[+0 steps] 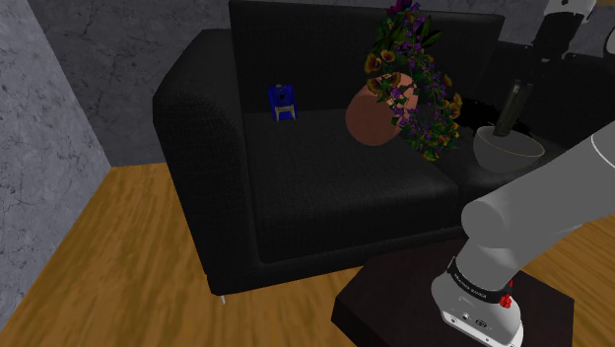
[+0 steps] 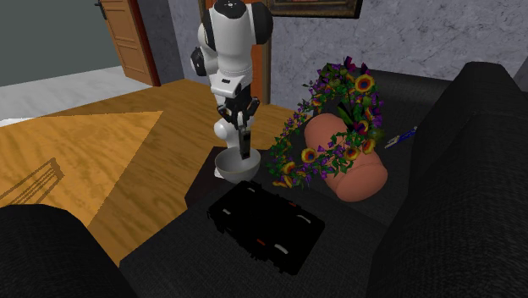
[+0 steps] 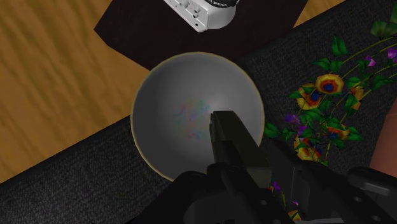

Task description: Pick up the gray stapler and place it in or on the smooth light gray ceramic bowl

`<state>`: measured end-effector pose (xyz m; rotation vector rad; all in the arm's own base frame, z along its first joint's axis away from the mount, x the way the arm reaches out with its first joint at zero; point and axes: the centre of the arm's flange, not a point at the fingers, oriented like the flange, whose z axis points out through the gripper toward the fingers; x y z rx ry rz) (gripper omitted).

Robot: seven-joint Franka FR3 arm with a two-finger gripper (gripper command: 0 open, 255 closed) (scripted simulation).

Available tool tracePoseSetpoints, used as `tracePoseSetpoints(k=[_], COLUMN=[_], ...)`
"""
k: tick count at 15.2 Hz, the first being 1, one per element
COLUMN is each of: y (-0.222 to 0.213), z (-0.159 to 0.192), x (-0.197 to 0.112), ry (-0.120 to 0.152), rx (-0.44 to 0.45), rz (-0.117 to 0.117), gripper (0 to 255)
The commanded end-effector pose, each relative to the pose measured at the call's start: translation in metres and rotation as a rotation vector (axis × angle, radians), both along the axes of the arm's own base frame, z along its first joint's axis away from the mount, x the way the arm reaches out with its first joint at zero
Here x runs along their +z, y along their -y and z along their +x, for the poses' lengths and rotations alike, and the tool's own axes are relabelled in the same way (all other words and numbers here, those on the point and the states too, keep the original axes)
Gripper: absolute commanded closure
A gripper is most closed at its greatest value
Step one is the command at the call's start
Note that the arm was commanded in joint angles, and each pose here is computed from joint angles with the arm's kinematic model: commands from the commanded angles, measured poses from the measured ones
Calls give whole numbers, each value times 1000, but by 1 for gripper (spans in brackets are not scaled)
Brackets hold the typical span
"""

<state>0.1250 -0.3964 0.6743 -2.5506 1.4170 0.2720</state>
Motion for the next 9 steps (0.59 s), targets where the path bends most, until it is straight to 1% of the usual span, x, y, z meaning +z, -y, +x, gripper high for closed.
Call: tracePoseSetpoints(k=[1, 3, 4, 9], y=[0, 0, 0, 0], z=[0, 0, 0, 0], x=[0, 0, 0, 0], ry=[0, 0, 0, 0], rx=[0, 0, 0, 0], rz=[0, 0, 0, 0], gripper=[255, 255, 0, 0])
